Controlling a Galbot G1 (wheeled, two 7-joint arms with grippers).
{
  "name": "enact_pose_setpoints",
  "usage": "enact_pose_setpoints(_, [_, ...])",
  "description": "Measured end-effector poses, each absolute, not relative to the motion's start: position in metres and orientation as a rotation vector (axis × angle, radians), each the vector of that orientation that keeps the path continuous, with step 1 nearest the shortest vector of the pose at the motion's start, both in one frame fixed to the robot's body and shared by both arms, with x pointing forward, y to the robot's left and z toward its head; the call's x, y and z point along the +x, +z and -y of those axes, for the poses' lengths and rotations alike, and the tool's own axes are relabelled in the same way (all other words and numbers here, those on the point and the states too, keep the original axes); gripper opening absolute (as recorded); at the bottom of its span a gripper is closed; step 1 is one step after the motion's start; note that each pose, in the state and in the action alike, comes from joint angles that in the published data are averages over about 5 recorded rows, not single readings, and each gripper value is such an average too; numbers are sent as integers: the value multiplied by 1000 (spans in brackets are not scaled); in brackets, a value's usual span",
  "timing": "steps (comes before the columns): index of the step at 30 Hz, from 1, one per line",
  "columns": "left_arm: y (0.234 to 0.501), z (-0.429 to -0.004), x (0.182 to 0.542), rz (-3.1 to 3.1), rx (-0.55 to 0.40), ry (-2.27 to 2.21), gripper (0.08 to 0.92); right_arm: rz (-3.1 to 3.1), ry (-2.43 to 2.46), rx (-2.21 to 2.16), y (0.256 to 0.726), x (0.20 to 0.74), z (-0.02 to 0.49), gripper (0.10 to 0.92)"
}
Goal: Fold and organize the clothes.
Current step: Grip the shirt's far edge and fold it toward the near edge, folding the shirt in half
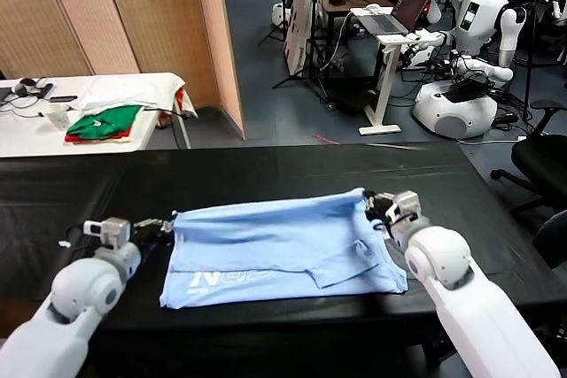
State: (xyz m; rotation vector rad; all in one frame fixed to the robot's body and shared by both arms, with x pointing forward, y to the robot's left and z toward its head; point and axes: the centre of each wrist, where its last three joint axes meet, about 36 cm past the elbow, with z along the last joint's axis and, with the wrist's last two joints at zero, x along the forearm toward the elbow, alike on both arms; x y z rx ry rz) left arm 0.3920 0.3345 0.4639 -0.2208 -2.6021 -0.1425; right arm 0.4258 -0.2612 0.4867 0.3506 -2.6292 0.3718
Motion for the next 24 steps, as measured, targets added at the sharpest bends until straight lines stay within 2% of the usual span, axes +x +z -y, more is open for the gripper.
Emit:
enact_pose_setpoints(9, [447,-330,360,2569,-223,-166,148,2561,394,362,471,393,265,141])
enact_pose_setpoints(24, [429,-323,327,2541,-191,-169,148,2501,350,408,456,372,259,158])
